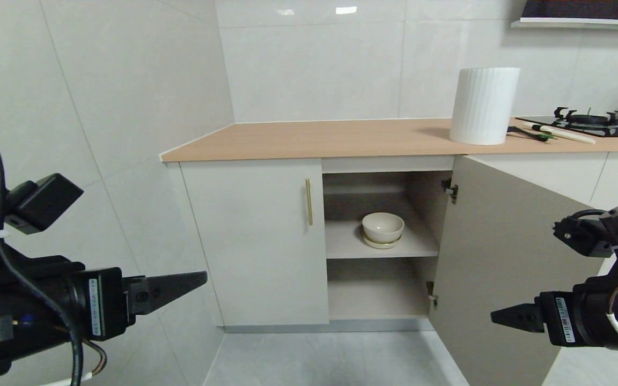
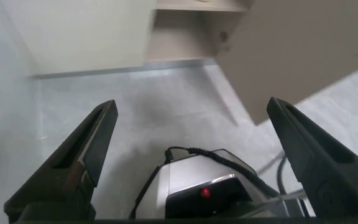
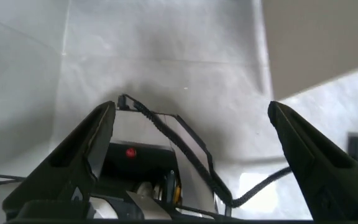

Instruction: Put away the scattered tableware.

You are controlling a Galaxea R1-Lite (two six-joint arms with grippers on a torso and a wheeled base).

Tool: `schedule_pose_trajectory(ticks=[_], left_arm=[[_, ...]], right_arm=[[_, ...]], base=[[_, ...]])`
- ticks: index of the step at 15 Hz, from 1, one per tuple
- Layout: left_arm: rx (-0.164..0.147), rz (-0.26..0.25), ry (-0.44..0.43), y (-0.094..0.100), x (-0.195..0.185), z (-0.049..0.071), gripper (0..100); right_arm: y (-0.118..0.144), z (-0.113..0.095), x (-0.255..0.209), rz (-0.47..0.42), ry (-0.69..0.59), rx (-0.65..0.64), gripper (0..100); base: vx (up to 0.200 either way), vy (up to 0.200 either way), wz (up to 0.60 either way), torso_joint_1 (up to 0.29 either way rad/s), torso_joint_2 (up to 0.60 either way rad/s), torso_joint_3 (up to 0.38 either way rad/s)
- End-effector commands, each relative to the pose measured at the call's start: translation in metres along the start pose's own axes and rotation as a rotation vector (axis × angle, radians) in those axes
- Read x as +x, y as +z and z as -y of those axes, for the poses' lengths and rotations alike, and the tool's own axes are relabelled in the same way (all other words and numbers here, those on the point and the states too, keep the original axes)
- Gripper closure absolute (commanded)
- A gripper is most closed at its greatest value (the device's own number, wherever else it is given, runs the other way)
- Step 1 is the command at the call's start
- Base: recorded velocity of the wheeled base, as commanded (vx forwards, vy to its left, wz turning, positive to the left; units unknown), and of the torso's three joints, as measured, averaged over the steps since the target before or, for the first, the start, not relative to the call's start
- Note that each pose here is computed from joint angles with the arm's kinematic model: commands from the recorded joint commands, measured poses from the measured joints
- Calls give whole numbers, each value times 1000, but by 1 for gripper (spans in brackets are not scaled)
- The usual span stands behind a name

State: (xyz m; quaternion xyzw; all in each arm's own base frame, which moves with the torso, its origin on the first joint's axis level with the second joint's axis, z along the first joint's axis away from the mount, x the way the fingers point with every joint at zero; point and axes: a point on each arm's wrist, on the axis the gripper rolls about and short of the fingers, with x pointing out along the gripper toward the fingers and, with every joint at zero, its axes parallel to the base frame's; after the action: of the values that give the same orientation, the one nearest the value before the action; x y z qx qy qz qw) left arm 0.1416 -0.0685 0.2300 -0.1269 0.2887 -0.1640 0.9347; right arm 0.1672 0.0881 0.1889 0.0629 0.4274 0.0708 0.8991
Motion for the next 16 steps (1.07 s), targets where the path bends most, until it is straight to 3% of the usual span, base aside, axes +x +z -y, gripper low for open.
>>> schedule_pose_trajectory(ticks=[1,6,10,16], left_arm=[[0,-3,2,0,1,0,0],[0,-2,1,0,1,0,0],[0,-5,1,0,1,0,0],[-1,-2,3,0,1,0,0]], right_arm=[[1,2,4,-24,-20,5,0],[6,13,9,-26,-94,40,0],[10,28,11,-33,-199,46,0],[36,82,29,-31,-441,187,0]], base=[[0,-200,0,2,-2,2],[0,-200,0,1,2,1],[0,0,0,0,0,0],[0,0,0,0,0,0]])
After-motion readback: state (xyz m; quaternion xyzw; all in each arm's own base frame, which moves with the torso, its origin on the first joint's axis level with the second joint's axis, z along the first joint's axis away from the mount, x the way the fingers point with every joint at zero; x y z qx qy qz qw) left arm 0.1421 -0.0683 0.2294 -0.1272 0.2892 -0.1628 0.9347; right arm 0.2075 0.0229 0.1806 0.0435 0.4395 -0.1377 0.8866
